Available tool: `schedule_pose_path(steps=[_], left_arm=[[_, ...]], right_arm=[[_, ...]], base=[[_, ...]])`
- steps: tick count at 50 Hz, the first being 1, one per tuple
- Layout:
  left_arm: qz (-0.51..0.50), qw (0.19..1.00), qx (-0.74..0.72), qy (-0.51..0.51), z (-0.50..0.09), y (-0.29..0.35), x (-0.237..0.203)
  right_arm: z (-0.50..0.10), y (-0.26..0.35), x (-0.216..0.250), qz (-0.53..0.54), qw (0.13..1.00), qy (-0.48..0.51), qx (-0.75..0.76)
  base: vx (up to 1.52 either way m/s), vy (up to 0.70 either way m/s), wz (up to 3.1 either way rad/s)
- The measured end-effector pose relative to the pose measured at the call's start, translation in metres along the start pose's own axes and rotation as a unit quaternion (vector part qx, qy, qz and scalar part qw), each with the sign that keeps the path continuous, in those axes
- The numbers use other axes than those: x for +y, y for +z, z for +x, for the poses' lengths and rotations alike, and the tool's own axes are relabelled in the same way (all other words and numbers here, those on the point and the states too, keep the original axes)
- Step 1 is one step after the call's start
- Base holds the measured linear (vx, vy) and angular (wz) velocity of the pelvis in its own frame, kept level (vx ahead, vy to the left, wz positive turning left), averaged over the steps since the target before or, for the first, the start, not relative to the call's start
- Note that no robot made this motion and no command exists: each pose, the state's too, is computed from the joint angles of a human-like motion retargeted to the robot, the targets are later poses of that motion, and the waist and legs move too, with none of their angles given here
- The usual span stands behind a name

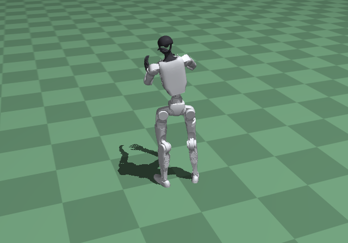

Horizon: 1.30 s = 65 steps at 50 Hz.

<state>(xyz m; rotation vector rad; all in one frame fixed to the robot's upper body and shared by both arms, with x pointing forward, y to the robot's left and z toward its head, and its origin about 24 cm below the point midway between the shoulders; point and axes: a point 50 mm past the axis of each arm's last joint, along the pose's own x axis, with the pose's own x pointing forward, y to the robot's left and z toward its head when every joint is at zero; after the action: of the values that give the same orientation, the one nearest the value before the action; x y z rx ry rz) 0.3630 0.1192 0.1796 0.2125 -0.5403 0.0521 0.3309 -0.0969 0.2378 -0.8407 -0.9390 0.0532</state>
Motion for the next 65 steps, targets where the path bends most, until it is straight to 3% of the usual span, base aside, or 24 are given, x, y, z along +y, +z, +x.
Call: schedule_pose_path(steps=[6, 15, 27, 35, 43, 54, 61, 65], left_arm=[[-0.004, 0.998, -0.064, 0.015, 0.016, 0.036, 0.007], [0.055, 0.985, -0.158, 0.043, 0.064, 0.104, 0.042], [0.08, 0.963, -0.104, 0.234, 0.121, 0.167, 0.163], [0.043, 0.909, -0.037, 0.414, 0.108, 0.191, 0.247], [0.026, 0.876, -0.041, 0.479, 0.089, 0.199, 0.283], [0.073, 0.893, -0.047, 0.441, 0.085, 0.169, 0.278], [0.217, 0.932, -0.04, 0.288, 0.088, 0.124, 0.242], [0.237, 0.953, -0.04, 0.185, 0.084, 0.096, 0.212]], right_arm=[[-0.035, -0.003, 0.01, 0.104, 0.993, -0.014, 0.056], [-0.062, 0.002, 0.008, 0.175, 0.981, -0.008, 0.081], [-0.062, 0.015, -0.007, 0.244, 0.966, -0.036, 0.076], [-0.062, 0.018, -0.014, 0.238, 0.968, -0.039, 0.07], [-0.07, 0.016, -0.022, 0.229, 0.97, -0.045, 0.071], [-0.086, 0.006, -0.024, 0.248, 0.961, -0.065, 0.104], [-0.099, 0.003, -0.021, 0.26, 0.957, -0.062, 0.112], [-0.108, -0.001, -0.017, 0.277, 0.951, -0.058, 0.127]], base=[[0.0, 0.0, 0.0], [-0.03, 0.05, -0.03], [-0.06, 0.05, -0.1], [-0.03, 0.02, -0.09], [0.0, 0.0, 0.0], [0.0, 0.0, 0.0], [0.01, 0.0, 0.03], [0.06, -0.01, 0.14]])
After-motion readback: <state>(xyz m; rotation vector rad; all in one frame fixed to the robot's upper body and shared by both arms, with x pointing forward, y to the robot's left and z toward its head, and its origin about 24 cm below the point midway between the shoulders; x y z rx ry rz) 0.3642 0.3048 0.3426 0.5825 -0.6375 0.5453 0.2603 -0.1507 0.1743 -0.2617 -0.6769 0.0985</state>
